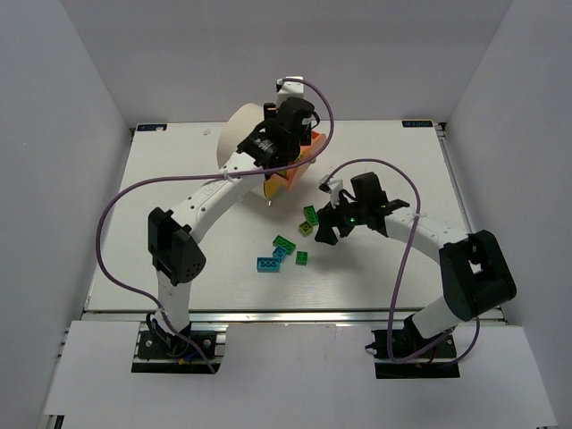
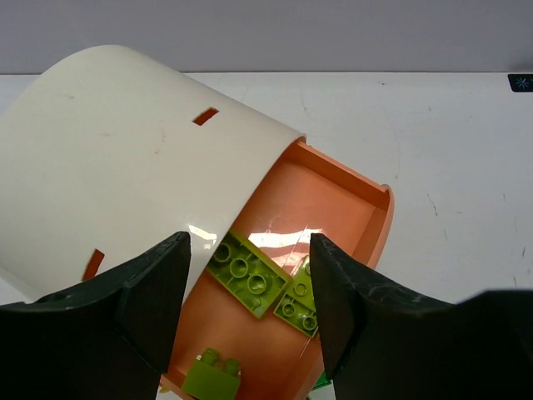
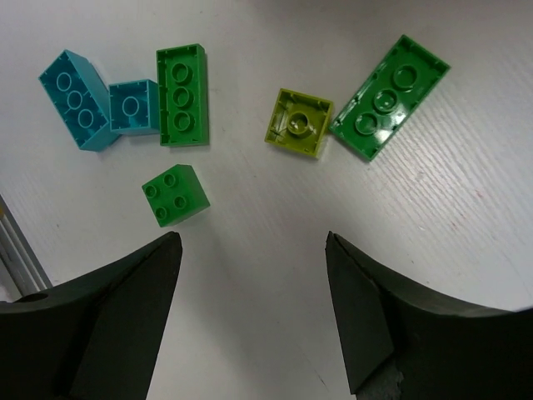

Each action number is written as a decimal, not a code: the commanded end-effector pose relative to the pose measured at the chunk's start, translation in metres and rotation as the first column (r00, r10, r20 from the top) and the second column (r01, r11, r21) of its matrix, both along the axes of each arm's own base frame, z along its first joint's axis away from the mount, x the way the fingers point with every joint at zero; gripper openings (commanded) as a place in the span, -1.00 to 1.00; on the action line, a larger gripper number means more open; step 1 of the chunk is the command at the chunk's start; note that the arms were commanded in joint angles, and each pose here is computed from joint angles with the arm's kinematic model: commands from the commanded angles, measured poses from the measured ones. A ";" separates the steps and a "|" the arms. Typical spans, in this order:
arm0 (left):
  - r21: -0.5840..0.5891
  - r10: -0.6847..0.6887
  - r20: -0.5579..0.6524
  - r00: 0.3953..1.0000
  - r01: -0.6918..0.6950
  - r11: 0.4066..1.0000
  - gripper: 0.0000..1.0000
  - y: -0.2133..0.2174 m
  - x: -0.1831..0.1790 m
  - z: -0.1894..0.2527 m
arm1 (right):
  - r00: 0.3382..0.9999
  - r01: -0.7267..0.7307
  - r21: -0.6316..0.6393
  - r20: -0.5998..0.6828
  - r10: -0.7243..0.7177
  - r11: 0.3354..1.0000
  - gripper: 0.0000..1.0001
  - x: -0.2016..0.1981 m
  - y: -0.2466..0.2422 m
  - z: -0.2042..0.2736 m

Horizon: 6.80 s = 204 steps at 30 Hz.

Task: Sort the legos into containers by color

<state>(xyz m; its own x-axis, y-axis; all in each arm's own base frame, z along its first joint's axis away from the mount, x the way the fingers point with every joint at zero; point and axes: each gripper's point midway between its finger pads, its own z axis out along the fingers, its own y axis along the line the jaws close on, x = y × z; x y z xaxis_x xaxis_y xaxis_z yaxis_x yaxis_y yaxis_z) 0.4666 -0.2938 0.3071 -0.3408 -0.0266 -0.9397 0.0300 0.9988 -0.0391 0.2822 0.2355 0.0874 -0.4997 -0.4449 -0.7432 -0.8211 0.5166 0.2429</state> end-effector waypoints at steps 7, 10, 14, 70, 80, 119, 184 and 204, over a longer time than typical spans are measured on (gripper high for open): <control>-0.121 0.034 0.046 0.998 -0.029 0.992 0.38 0.037 -0.043 0.051 | 0.997 -0.006 -0.065 -0.074 0.001 0.998 0.44 0.018 0.033 -0.014; -0.188 0.044 0.049 0.998 -0.034 0.982 0.39 0.061 -0.074 0.053 | 0.995 0.004 -0.103 -0.103 -0.015 0.995 0.44 0.015 0.037 -0.028; -0.281 0.060 0.030 0.998 -0.049 0.958 0.59 0.093 -0.119 0.042 | 0.993 0.044 -0.173 -0.104 -0.063 0.984 0.44 0.024 0.038 -0.041; -0.479 -0.083 -0.538 0.839 -0.223 0.849 0.83 0.111 -0.269 -0.206 | 0.813 -0.127 0.265 0.580 -0.053 0.956 -0.77 0.087 0.082 0.243; -0.495 -0.119 -0.566 0.816 -0.220 0.841 0.83 0.107 -0.278 -0.221 | 0.847 -0.045 0.218 0.526 -0.078 0.975 -0.11 0.139 0.098 0.222; -0.501 -0.167 -0.598 0.784 -0.203 0.841 0.82 0.095 -0.281 -0.243 | 0.937 0.161 0.199 0.278 -0.213 0.967 -1.00 0.172 0.042 0.154; -0.481 -0.158 -0.608 0.778 -0.203 0.853 0.83 0.085 -0.269 -0.242 | 0.993 -0.032 0.279 0.114 -0.001 0.960 -0.47 0.179 0.100 0.084; -0.402 -0.173 -0.628 0.759 -0.126 0.907 0.84 0.060 -0.242 -0.254 | 0.993 -0.005 0.243 0.120 -0.025 0.970 -0.55 0.121 0.048 0.068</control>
